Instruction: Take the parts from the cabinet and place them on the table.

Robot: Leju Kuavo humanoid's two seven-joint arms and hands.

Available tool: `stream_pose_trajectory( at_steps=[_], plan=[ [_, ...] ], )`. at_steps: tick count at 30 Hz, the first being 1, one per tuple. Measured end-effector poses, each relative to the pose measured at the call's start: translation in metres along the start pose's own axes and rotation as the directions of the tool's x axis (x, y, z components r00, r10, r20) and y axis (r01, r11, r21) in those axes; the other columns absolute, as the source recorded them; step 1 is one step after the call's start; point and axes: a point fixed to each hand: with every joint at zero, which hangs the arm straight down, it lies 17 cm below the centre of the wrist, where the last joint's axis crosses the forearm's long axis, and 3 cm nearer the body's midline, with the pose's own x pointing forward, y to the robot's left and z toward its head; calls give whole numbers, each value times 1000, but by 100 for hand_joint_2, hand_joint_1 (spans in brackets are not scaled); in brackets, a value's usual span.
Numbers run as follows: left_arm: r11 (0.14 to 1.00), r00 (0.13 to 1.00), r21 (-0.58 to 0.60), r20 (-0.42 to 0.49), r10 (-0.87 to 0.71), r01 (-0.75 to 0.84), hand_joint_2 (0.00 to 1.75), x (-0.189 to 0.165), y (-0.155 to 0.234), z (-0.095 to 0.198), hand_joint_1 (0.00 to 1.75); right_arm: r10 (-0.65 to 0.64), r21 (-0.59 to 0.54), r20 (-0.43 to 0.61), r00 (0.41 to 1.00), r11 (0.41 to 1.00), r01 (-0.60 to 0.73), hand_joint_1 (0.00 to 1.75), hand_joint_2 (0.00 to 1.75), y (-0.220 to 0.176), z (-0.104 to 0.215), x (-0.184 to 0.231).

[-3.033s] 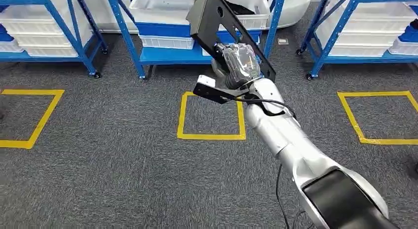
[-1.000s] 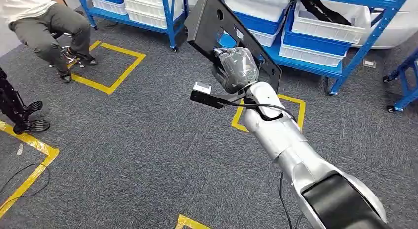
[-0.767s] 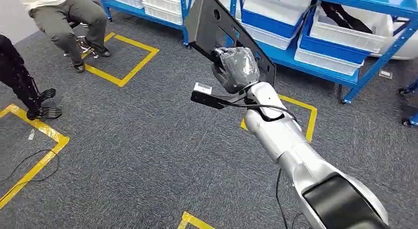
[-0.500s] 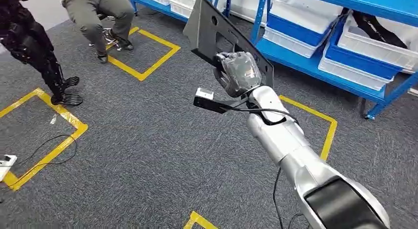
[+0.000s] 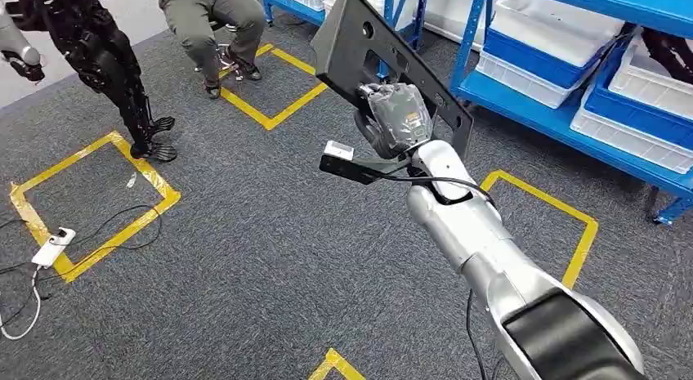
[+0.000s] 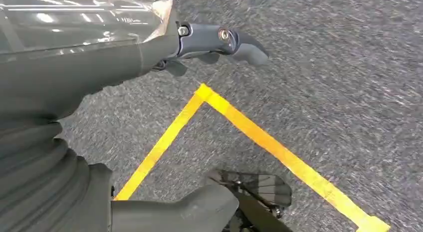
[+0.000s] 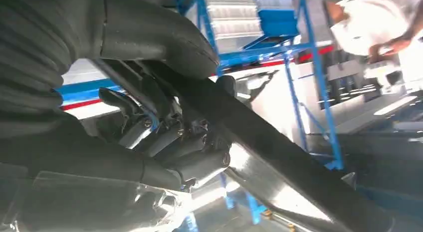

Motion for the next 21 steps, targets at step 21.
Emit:
stream_pose_trajectory(
  at_steps=[21],
  plan=[
    [980,937,-196,-335,-94,29,175,-57,-34,19,0,3,7,20,1000,1000,-3,175,175,-1,-2,2]
  ],
)
